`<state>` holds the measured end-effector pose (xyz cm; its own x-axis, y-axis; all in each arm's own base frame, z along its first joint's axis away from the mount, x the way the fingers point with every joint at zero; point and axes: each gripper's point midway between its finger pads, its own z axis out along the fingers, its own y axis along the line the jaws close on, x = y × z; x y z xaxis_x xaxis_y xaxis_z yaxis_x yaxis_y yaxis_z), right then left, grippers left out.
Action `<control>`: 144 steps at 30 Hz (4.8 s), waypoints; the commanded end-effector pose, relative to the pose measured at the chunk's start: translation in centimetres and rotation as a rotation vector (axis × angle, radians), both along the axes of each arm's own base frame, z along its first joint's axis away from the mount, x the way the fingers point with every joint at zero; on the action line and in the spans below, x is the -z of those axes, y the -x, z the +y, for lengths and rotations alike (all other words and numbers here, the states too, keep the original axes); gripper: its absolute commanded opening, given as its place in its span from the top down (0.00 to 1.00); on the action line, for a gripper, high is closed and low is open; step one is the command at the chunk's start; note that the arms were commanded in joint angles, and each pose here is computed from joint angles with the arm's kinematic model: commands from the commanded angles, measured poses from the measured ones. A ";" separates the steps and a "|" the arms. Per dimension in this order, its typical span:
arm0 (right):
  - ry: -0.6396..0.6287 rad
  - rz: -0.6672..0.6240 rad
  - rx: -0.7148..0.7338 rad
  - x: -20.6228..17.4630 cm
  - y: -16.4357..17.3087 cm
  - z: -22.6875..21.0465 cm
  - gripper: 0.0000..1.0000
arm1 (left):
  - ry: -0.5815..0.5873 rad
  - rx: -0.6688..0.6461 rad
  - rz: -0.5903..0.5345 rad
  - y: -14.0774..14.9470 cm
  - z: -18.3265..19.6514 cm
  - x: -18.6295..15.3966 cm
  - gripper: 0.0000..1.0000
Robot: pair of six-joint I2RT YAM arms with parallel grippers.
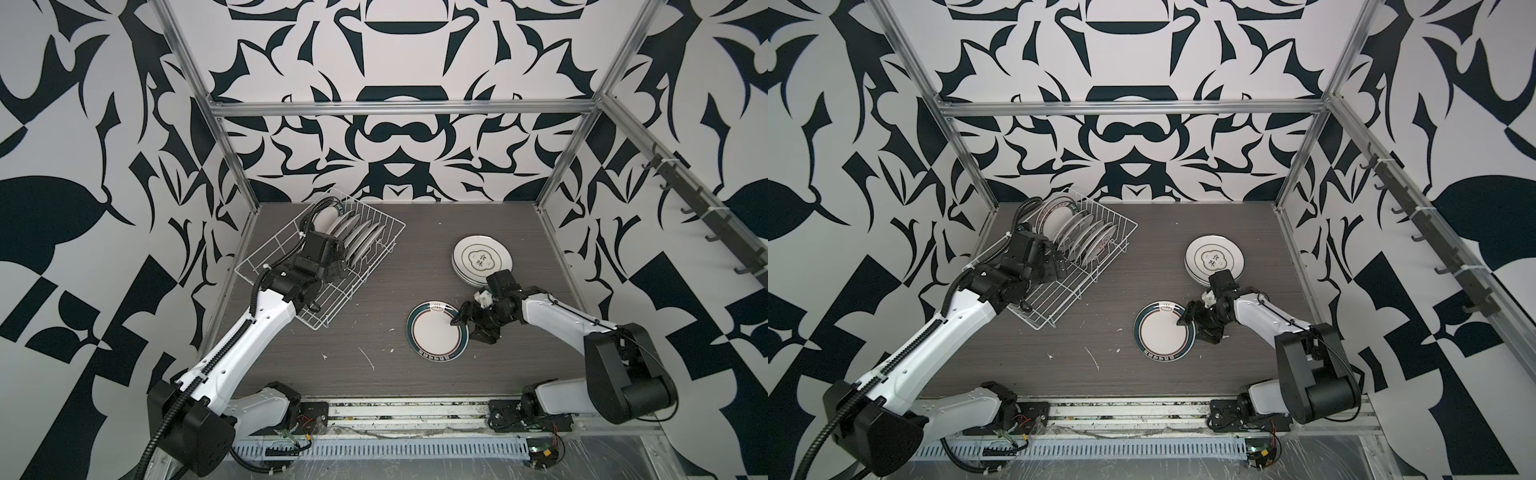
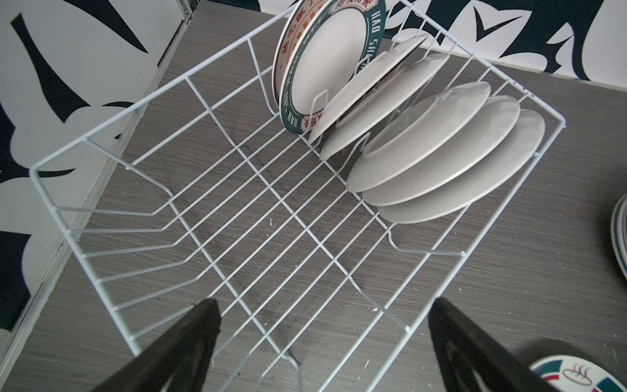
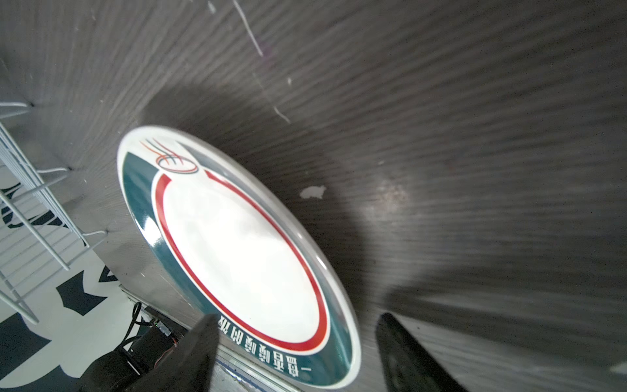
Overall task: Unload the plates from the dish rack
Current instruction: Place the plate at the center of the table, then pick up a plate from the dish rack, then place a plate on the plate.
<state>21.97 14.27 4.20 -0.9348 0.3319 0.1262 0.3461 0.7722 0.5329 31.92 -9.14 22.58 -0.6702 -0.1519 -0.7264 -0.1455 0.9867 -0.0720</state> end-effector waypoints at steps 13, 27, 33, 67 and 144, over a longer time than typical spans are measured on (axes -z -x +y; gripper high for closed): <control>0.162 -0.125 -0.015 -4.8 -0.5 -2.6 0.01 | -0.040 0.220 0.063 -2.6 -8.0 0.8 0.01; 0.132 -0.184 -0.020 -6.8 -0.5 -2.3 0.01 | -0.255 0.372 0.123 -6.5 -13.6 3.6 0.03; 0.128 -0.196 -0.019 -7.3 -0.3 -2.3 0.01 | -0.296 0.389 0.127 -7.8 -14.3 4.7 0.10; 0.105 -0.237 -0.009 -8.1 -0.1 -2.2 0.01 | -0.381 0.373 0.150 -13.2 -12.2 7.1 0.58; -0.606 -0.792 -0.019 -24.4 -11.5 11.6 0.06 | 0.819 0.246 -0.205 0.5 -17.7 -8.2 1.00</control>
